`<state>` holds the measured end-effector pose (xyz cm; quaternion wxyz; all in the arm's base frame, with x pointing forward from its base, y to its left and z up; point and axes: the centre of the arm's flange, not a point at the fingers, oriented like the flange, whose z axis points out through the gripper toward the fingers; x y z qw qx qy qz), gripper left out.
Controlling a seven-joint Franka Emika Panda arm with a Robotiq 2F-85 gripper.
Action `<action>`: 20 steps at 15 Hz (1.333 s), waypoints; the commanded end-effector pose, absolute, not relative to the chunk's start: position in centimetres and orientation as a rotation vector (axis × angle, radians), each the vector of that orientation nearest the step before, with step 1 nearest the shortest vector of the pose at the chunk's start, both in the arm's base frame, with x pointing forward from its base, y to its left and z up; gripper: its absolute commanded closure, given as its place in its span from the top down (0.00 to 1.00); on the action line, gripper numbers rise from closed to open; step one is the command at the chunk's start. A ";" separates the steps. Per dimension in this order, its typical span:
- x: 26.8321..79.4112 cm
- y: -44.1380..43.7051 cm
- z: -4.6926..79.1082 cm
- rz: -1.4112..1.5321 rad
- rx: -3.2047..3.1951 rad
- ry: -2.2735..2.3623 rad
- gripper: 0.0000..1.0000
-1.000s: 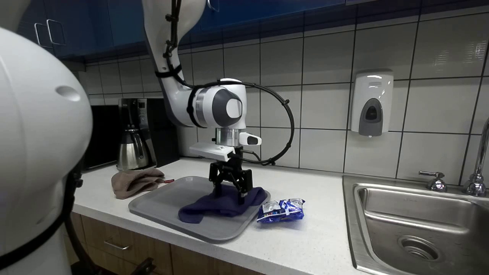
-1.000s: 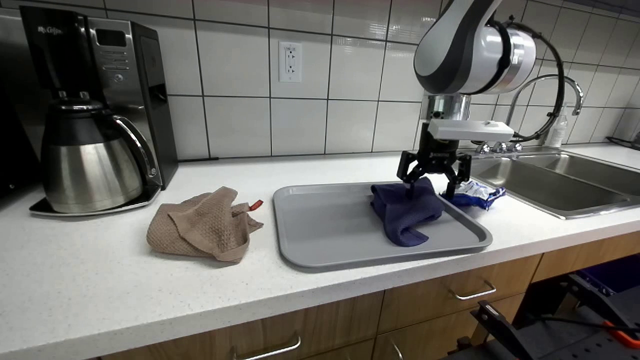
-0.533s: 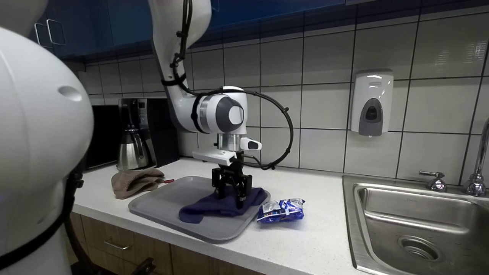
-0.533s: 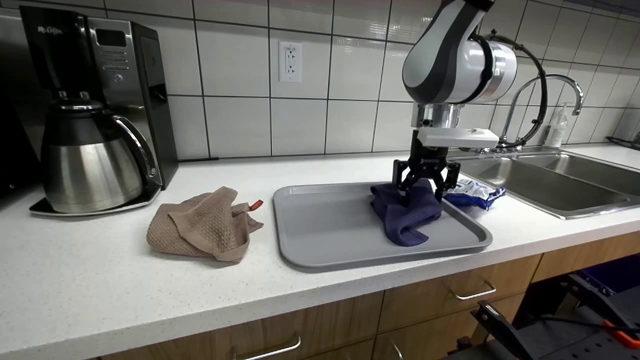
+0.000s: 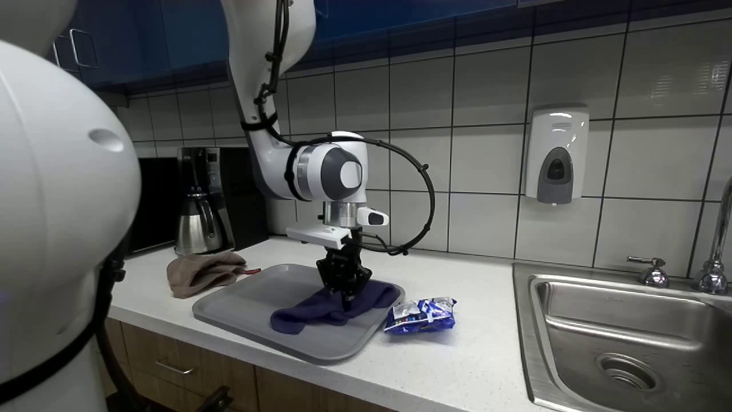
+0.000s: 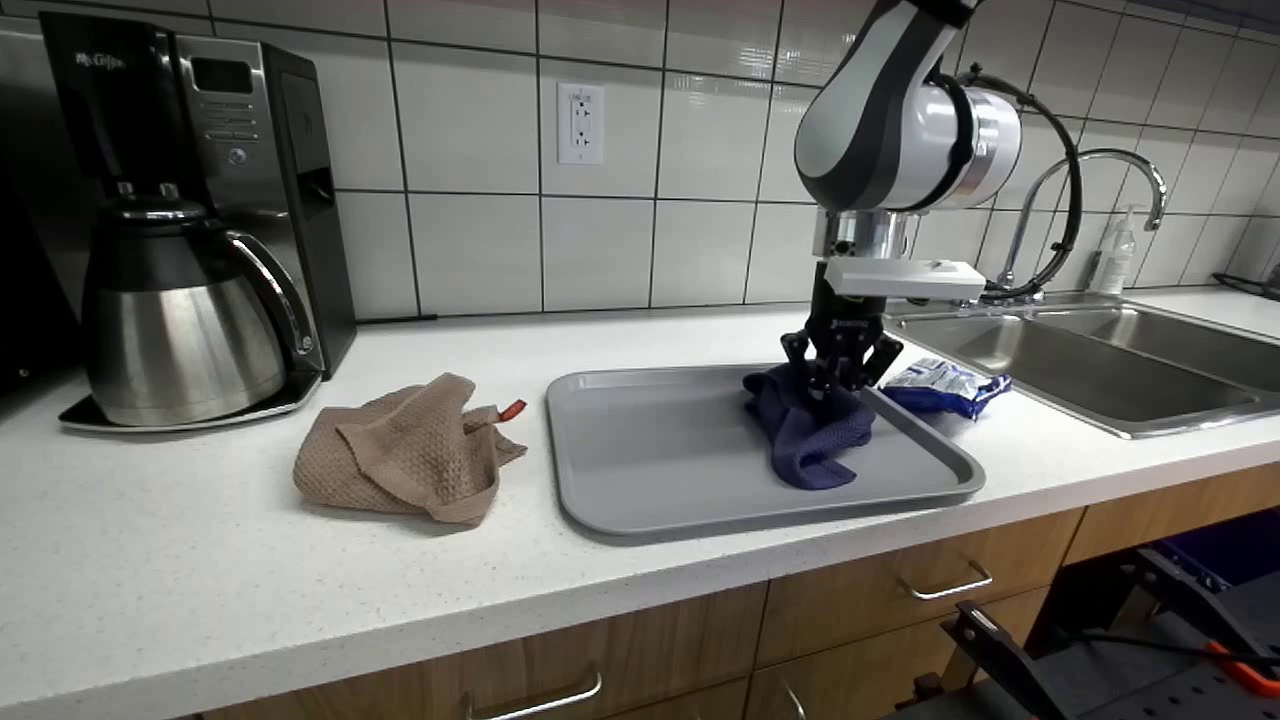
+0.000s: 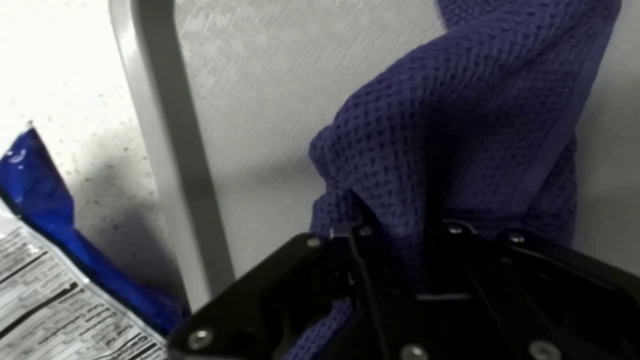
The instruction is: Remove the towels from the tray
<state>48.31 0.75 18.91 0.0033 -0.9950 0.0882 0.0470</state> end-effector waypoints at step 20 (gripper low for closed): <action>47.8 -0.3 30.4 -0.137 -3.062 0.309 0.03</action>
